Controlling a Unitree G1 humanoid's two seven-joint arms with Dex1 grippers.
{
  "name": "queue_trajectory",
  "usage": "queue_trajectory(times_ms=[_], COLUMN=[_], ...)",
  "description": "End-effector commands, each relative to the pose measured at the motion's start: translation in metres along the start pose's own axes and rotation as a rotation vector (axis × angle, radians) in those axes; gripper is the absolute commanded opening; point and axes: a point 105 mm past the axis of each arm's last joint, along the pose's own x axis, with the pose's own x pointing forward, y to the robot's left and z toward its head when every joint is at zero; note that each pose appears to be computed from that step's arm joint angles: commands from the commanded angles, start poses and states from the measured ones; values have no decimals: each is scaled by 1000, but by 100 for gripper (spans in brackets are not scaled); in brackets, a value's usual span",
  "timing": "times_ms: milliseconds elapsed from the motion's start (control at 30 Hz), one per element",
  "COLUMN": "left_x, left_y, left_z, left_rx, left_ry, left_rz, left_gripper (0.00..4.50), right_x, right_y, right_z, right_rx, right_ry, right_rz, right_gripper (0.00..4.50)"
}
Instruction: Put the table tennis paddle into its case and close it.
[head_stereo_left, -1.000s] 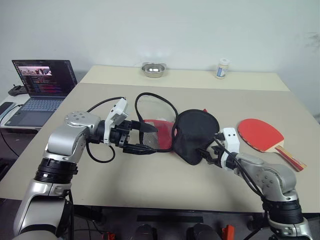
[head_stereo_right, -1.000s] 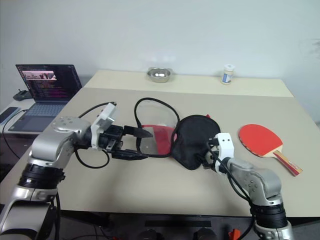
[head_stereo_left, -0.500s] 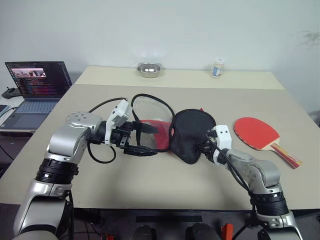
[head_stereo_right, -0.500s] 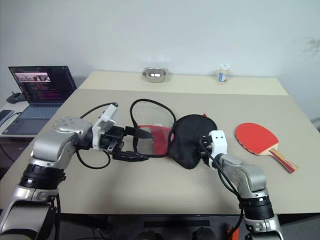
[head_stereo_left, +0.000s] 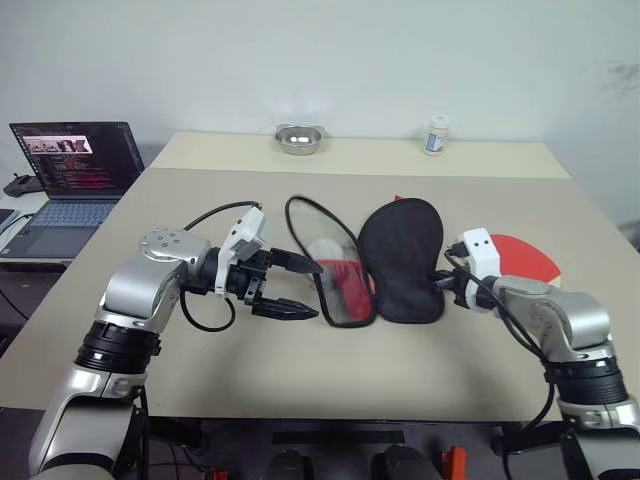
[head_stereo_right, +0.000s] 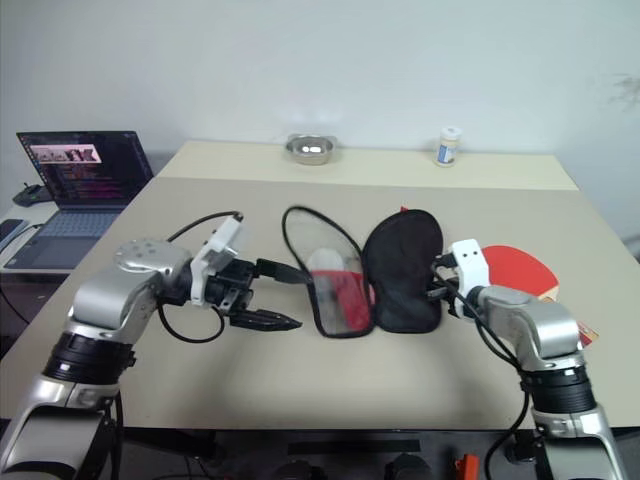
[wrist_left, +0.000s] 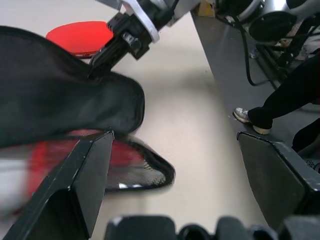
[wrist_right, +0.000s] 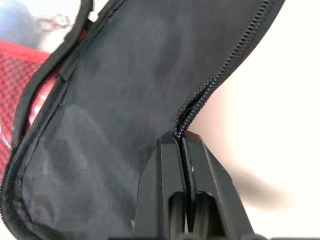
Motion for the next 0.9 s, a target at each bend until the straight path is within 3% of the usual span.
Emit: queue_trajectory(times_ms=[33,167,533,667,900], left_x=[1,2,6,6,5], left_y=[-1,0,1,2,1], left_z=[11,12,13,13,15], left_rx=[62,67,74,78,69], left_ry=[-10,-12,-17,-18,-38], left_rz=[-8,-13,-24,-27,-28], left_gripper=[432,432,432,432,432], right_x=[-11,-24,-24,-23,-48], right_y=[-10,-26,-27,-29,-25], right_z=[6,3,-8,-6,26], right_rx=[-5,6,68,71,-10], right_ry=[-17,-6,-5,-16,-122], right_rz=[-9,-47,-62,-70,15], right_gripper=[3,3,3,95,325])
